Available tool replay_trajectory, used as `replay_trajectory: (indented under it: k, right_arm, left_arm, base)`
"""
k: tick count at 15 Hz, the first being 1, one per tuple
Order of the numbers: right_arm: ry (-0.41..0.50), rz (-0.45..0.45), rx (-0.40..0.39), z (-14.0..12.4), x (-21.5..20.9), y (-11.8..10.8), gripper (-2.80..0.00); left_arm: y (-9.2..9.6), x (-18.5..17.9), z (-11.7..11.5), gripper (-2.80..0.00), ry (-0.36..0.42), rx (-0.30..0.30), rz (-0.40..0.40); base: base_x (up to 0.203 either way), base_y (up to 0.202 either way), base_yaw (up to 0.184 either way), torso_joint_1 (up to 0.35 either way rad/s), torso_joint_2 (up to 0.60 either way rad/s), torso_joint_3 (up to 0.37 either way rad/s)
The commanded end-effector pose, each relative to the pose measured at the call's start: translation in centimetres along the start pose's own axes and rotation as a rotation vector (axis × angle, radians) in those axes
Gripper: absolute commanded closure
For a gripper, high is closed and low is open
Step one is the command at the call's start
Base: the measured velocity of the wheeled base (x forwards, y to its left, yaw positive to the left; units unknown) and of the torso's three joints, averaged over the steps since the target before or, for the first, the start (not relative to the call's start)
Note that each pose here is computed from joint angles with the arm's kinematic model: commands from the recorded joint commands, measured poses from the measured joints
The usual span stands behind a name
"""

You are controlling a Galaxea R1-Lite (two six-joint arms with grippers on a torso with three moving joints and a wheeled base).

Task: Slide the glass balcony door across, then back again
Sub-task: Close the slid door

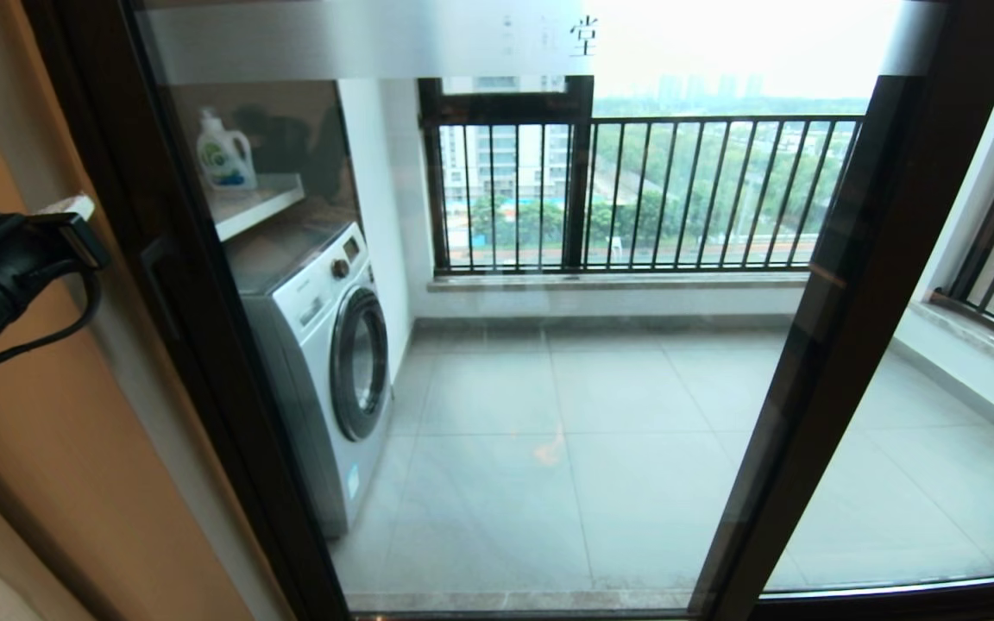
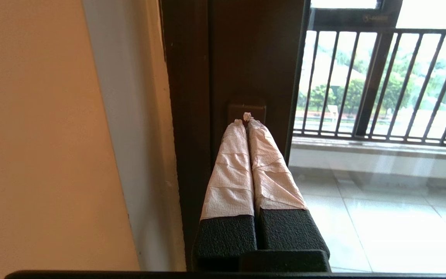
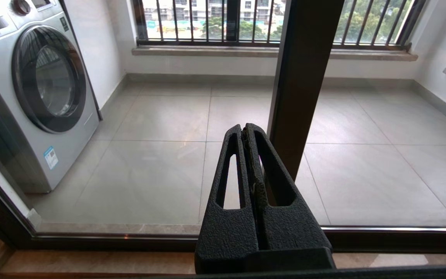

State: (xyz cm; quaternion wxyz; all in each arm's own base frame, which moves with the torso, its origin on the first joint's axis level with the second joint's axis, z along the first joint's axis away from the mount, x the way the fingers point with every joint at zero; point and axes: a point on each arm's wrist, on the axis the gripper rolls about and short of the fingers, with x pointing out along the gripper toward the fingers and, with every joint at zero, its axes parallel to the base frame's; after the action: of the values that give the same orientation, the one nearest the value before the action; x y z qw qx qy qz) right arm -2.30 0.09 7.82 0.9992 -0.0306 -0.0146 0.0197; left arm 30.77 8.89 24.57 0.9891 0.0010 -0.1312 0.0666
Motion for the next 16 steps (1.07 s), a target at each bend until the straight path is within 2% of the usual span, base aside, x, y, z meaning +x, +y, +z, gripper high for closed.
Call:
replay_trajectory:
  k: [1,3,5,10,13,14,16]
  right_arm:
    - [0.013,0.002,0.0,-0.3,0.1,0.0,0.0]
    - [0.012,0.001,0.0,-0.3,0.1,0.0,0.0]
    - [0.011,0.002,0.0,-0.3,0.1,0.0,0.0]
    - [0.011,0.0,0.0,-0.3,0.1,0.0,0.0]
    - [0.013,0.001,0.0,-0.3,0.1,0.0,0.0]
    - [0.012,0.001,0.0,-0.3,0.1,0.0,0.0]
    - [0.013,0.001,0.0,-0.3,0.1,0.0,0.0]
  left_arm:
    - [0.7,0.4,-1.3,0.0,0.032,-0.003,-0.006]
    - [1.3,1.1,-3.5,0.0,0.092,-0.02,-0.032]
    - [2.0,1.9,-6.2,0.0,0.152,-0.032,-0.027]
    - [3.1,2.6,-10.4,0.0,0.229,-0.032,-0.014]
    - [3.8,2.9,-12.7,0.0,0.198,-0.016,-0.007]
    - [3.8,2.6,-13.2,0.0,0.209,-0.003,-0.011]
    - [3.5,1.9,-13.6,0.0,0.234,-0.004,-0.063]
  base:
    - [0.0,0.0,0.0,0.0,0.0,0.0]
    - [0.0,0.0,0.0,0.0,0.0,0.0]
    - [0.0,0.0,0.0,0.0,0.0,0.0]
    - [0.0,0.0,0.0,0.0,0.0,0.0]
    - [0.0,0.0,0.0,0.0,0.0,0.0]
    - [0.0,0.0,0.0,0.0,0.0,0.0]
    - [0.0,0.0,0.0,0.0,0.0,0.0]
